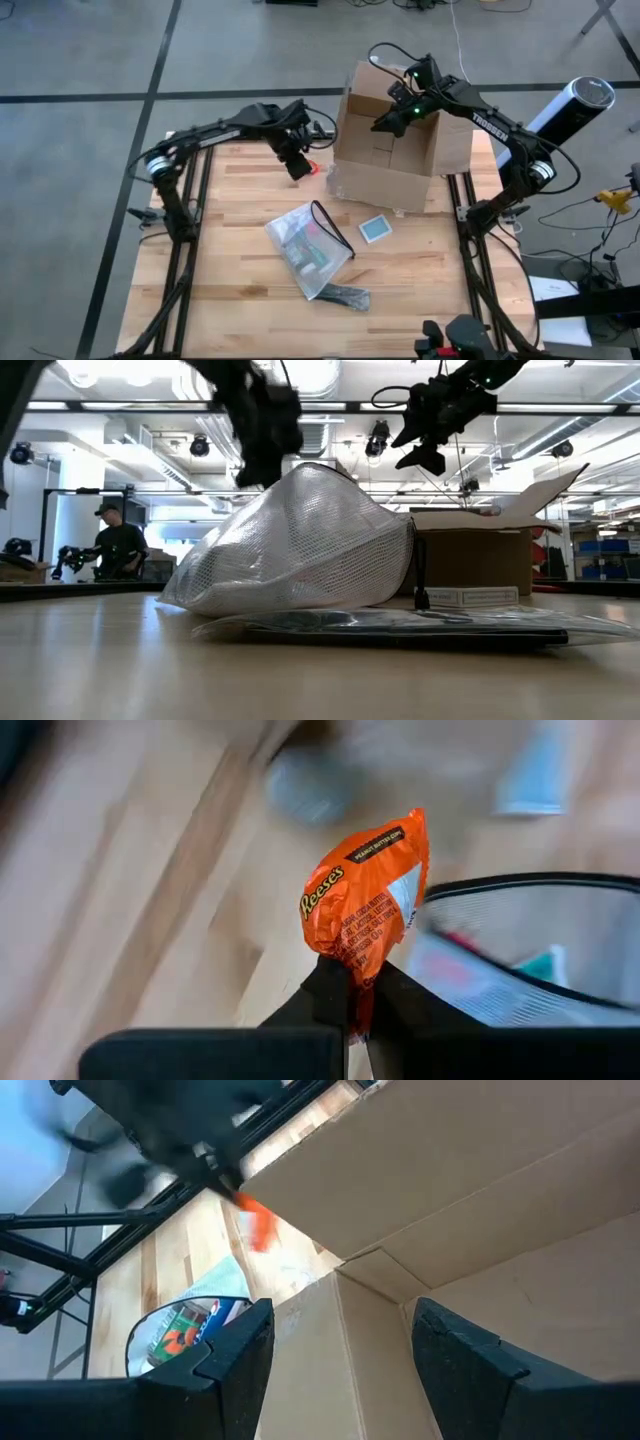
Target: Unpack boxes
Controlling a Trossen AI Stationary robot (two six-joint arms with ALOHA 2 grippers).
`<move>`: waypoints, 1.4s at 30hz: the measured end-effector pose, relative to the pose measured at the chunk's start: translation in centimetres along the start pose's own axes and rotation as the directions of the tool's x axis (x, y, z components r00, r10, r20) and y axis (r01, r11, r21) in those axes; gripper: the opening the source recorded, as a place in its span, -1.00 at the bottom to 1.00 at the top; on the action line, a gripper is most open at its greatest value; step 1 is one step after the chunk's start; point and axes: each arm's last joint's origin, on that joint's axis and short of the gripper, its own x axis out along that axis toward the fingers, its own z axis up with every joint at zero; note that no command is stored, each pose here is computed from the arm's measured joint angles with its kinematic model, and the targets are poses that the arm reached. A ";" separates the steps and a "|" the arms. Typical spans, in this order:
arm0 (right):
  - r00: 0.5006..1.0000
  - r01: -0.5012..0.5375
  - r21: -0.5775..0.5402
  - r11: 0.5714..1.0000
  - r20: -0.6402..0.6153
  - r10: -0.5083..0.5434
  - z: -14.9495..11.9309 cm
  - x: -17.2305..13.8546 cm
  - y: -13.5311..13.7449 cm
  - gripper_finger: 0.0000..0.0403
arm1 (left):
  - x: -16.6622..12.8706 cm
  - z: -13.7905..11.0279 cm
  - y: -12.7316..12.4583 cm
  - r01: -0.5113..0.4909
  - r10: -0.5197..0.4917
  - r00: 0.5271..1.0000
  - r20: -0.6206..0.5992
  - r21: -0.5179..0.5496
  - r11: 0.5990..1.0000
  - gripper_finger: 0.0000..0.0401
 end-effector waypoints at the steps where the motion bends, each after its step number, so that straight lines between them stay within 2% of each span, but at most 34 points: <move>1: 1.000 0.000 -0.003 1.000 0.000 0.000 0.0 0.0 0.0 0.03 | -1.0 -0.1 -1.1 0.005 -0.008 0.999 0.042 0.071 0.997 -1.00; 4: 1.000 0.000 -0.005 1.000 0.003 0.000 0.0 0.0 0.0 0.03 | -2.8 -0.4 -4.4 0.007 -0.049 0.990 0.129 0.306 0.952 -1.00; 7: 1.000 0.001 -0.006 1.000 0.004 -0.001 0.1 0.0 0.0 0.03 | -2.7 -0.8 -7.0 -0.009 -0.060 0.988 0.142 0.442 0.897 -1.00; 16: 1.000 0.000 0.008 1.000 0.003 0.000 0.0 0.0 0.0 0.03 | 1.1 -0.6 -10.3 0.023 -0.075 0.995 0.067 0.572 0.820 -1.00; 19: 1.000 0.000 0.014 1.000 0.002 0.000 0.0 0.0 0.0 0.03 | 1.7 -0.3 -11.5 0.031 -0.087 0.995 0.057 0.637 0.770 -1.00; 23: 1.000 -0.003 0.023 1.000 -0.001 0.003 0.0 0.1 0.1 0.03 | 2.7 -0.9 -13.1 0.074 -0.090 0.996 -0.018 0.739 0.669 -1.00; 25: 1.000 -0.005 0.024 1.000 -0.005 0.006 0.0 0.2 0.2 0.03 | 3.0 -1.4 -13.5 0.098 -0.085 0.995 -0.058 0.764 0.638 -1.00; 31: 0.999 -0.025 0.008 1.000 -0.019 0.026 0.0 0.8 0.9 0.03 | 3.7 -2.7 -14.1 0.169 -0.043 0.983 -0.178 0.788 0.593 -1.00; 39: 0.998 -0.047 -0.008 0.999 -0.034 0.047 -0.1 1.4 1.6 0.03 | 3.7 -3.1 -14.4 0.181 -0.032 0.980 -0.198 0.804 0.566 -1.00; 42: 0.998 -0.051 -0.010 0.999 -0.037 0.050 -0.1 1.5 1.7 0.03 | 3.6 -4.1 -14.9 0.265 -0.046 0.958 -0.283 0.812 0.521 -1.00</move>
